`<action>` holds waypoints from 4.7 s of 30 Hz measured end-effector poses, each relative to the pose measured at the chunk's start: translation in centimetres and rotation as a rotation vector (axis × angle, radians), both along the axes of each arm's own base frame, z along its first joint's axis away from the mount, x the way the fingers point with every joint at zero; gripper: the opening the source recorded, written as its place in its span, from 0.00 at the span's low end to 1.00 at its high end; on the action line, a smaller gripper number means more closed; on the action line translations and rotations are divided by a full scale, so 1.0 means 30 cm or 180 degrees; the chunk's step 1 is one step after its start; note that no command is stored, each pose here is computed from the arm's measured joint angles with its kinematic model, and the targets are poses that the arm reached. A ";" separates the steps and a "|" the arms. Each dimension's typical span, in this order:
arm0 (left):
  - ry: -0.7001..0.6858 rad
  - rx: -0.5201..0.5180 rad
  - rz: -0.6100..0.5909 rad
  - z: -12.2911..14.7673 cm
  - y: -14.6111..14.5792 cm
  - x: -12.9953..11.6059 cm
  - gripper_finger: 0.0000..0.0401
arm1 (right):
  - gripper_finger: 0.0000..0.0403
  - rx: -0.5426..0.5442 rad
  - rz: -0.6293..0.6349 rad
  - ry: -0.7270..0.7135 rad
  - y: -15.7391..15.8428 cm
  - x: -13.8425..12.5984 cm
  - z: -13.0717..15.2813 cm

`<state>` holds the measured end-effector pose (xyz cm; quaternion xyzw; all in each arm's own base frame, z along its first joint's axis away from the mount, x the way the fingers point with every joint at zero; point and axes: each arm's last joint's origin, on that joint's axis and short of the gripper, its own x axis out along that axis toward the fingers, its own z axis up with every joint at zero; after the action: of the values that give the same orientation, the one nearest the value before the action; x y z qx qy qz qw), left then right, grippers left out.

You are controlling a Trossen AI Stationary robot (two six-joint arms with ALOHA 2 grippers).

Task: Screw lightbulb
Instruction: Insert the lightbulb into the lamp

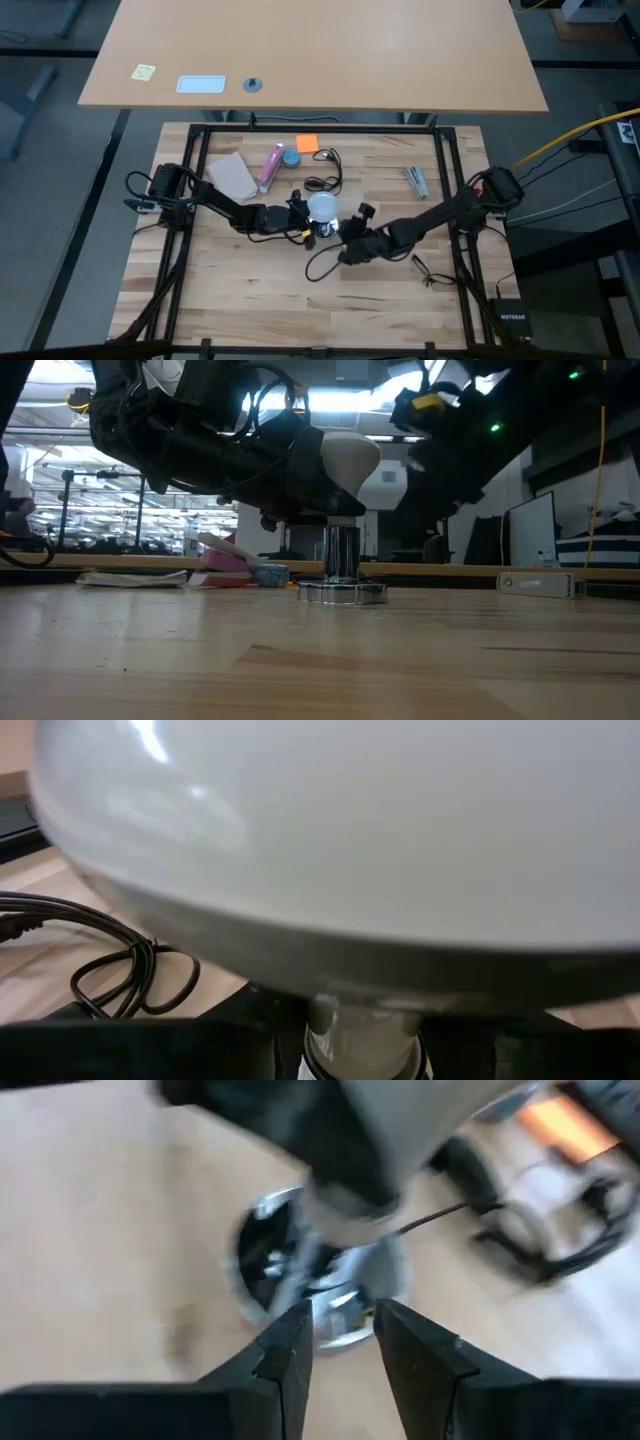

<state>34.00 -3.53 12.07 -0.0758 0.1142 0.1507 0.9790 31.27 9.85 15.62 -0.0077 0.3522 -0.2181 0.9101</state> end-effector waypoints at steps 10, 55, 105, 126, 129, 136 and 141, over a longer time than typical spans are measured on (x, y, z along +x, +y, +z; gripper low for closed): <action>-0.0004 -0.0012 0.0010 0.000 0.001 0.000 0.35 | 0.30 0.0265 0.0039 0.0076 0.072 -0.005 -0.081; 0.0012 -0.0018 -0.0039 -0.001 -0.002 0.000 0.35 | 0.30 -0.0444 -0.0363 0.0531 -0.173 0.068 -0.184; -0.0123 0.0000 0.0145 0.009 0.041 0.006 0.35 | 0.30 -0.0133 0.0073 0.0134 -0.013 -0.024 0.033; 0.0049 0.0018 0.0072 -0.002 0.003 -0.001 0.35 | 0.30 0.0078 -0.0129 0.0294 -0.034 0.052 -0.183; 0.0053 0.0019 0.0071 -0.003 0.003 -0.002 0.35 | 0.30 0.0057 -0.0195 0.0319 -0.064 0.059 -0.183; 0.0063 0.0032 0.0100 -0.004 0.005 -0.003 0.35 | 0.30 -0.0069 -0.0185 0.0397 -0.128 0.076 -0.180; 0.0076 0.0045 0.0126 -0.006 0.007 -0.004 0.35 | 0.30 -0.0178 -0.0158 0.0388 -0.169 0.091 -0.178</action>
<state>33.87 -3.32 11.88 -0.0693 0.1234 0.1718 0.9749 33.99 4.77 10.27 -0.0376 0.4009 -0.2495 0.8807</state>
